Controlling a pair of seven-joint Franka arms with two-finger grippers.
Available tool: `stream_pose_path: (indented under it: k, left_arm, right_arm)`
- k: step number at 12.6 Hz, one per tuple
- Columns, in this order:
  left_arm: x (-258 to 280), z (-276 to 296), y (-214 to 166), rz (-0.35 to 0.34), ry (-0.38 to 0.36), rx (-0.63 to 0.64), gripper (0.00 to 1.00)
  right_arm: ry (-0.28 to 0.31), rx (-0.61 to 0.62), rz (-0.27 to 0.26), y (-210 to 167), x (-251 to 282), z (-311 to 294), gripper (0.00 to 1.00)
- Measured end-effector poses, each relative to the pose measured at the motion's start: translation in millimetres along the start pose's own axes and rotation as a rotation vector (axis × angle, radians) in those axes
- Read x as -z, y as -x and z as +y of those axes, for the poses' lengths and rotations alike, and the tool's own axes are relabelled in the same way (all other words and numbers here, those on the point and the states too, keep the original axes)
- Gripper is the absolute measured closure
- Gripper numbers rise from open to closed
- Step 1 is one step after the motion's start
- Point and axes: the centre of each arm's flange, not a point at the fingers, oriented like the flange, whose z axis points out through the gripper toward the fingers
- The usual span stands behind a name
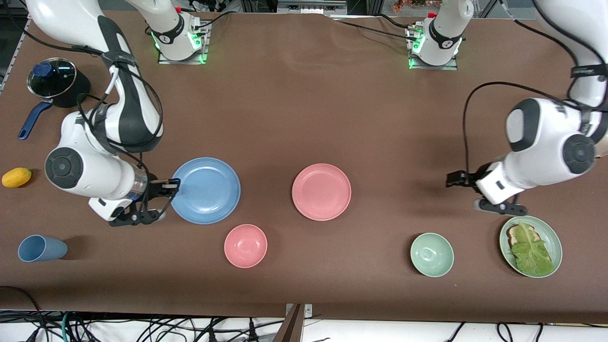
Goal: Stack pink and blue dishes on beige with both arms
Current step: 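Lift the blue plate with the right gripper while the left gripper withdraws, then carry the blue plate onto the pink plate with the right gripper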
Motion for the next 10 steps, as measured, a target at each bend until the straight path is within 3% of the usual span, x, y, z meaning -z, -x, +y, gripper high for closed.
stream_pose_path:
  k: [3, 5, 10]
  left_arm:
    - [43, -22, 5, -0.049, -0.021, 0.003, 0.0]
    - [84, -19, 10, -0.081, -0.018, 0.002, 0.0]
    - [175, -35, 43, -0.03, -0.035, 0.045, 0.0]
  right_arm:
    - [-0.026, -0.072, -0.019, 9, -13, -75, 0.95]
    - [-0.032, -0.132, 0.008, 16, -32, -139, 0.95]
    - [-0.085, -0.274, 0.093, 39, -96, -264, 0.95]
